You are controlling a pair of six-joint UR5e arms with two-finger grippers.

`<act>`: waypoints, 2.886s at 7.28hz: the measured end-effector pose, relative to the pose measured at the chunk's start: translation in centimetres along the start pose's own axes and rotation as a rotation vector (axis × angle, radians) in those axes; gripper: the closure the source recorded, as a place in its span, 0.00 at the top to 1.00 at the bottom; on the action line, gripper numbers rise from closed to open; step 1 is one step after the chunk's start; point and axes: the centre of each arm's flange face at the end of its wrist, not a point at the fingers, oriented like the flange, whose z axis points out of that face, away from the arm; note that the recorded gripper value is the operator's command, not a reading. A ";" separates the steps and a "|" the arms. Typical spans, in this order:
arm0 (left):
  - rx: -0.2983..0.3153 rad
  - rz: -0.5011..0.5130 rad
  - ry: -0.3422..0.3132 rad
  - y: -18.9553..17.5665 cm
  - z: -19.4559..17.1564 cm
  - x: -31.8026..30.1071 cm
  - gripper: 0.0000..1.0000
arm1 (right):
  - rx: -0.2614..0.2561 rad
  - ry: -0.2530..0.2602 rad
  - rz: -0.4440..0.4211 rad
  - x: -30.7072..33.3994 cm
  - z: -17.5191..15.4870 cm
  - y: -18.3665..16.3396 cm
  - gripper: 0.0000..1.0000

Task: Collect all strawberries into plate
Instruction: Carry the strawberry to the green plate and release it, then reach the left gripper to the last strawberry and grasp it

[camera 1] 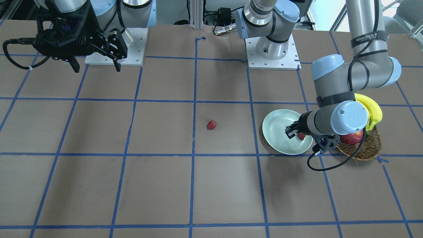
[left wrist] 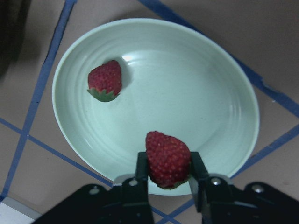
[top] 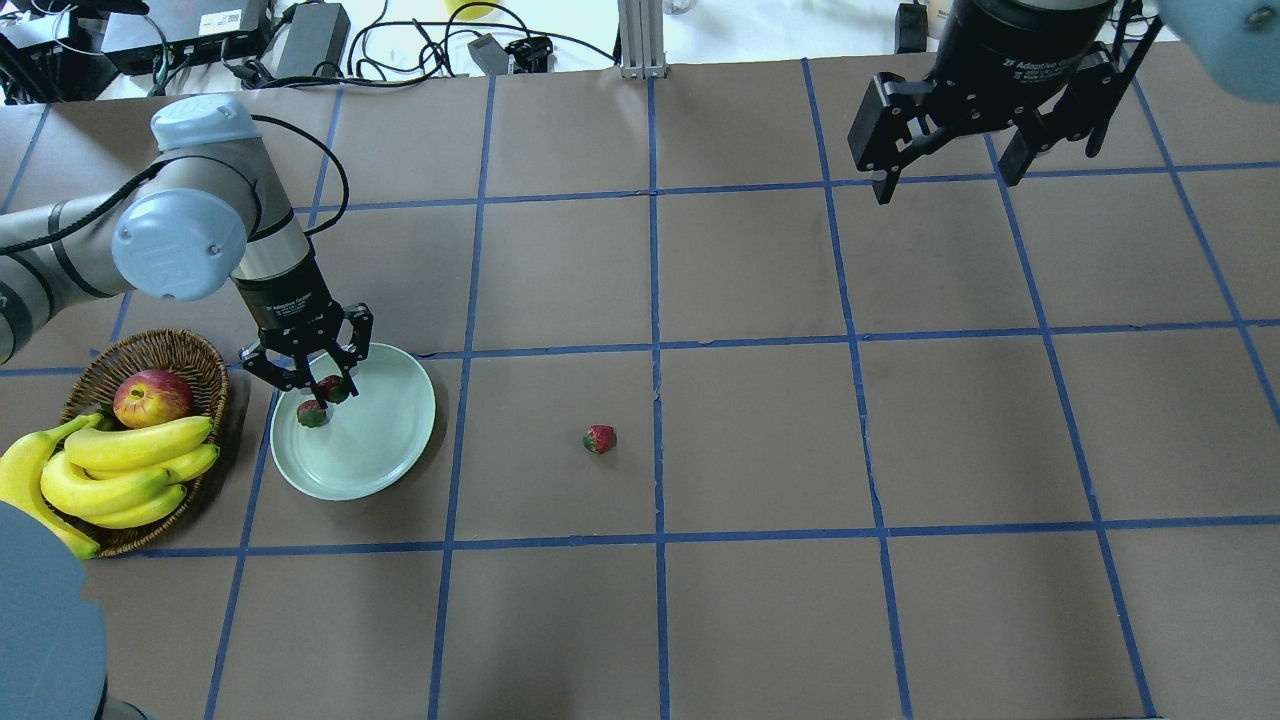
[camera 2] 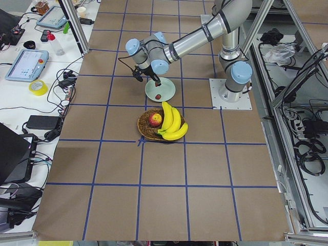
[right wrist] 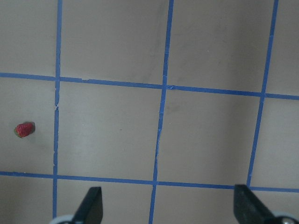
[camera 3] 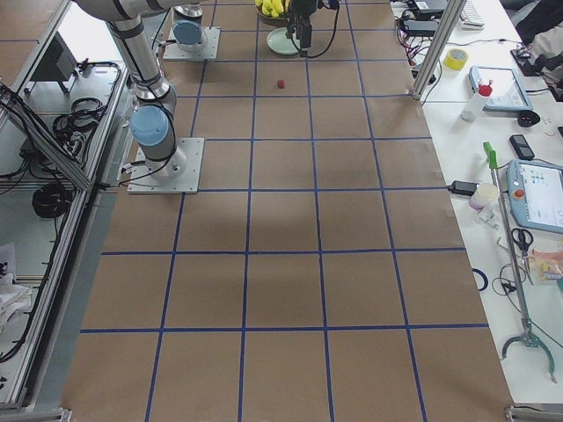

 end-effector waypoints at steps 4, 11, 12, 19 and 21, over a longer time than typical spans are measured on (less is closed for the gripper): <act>0.014 0.013 0.022 0.6 -0.8 0.6 1.00 | 0.000 0.000 0.000 0.0 0.0 -0.1 1.00; 0.189 0.436 0.229 16.4 3.0 18.0 1.00 | 0.000 0.000 0.000 0.0 0.1 -0.1 1.00; 0.197 0.474 0.233 17.2 4.7 18.3 1.00 | 0.001 0.001 0.000 0.0 0.1 -0.1 1.00; 0.164 0.532 0.197 18.8 8.5 19.5 0.00 | -0.003 0.003 0.001 0.0 0.3 -0.2 1.00; 0.170 0.532 0.203 18.7 8.2 19.7 0.00 | -0.005 0.005 0.000 0.0 0.4 -0.2 1.00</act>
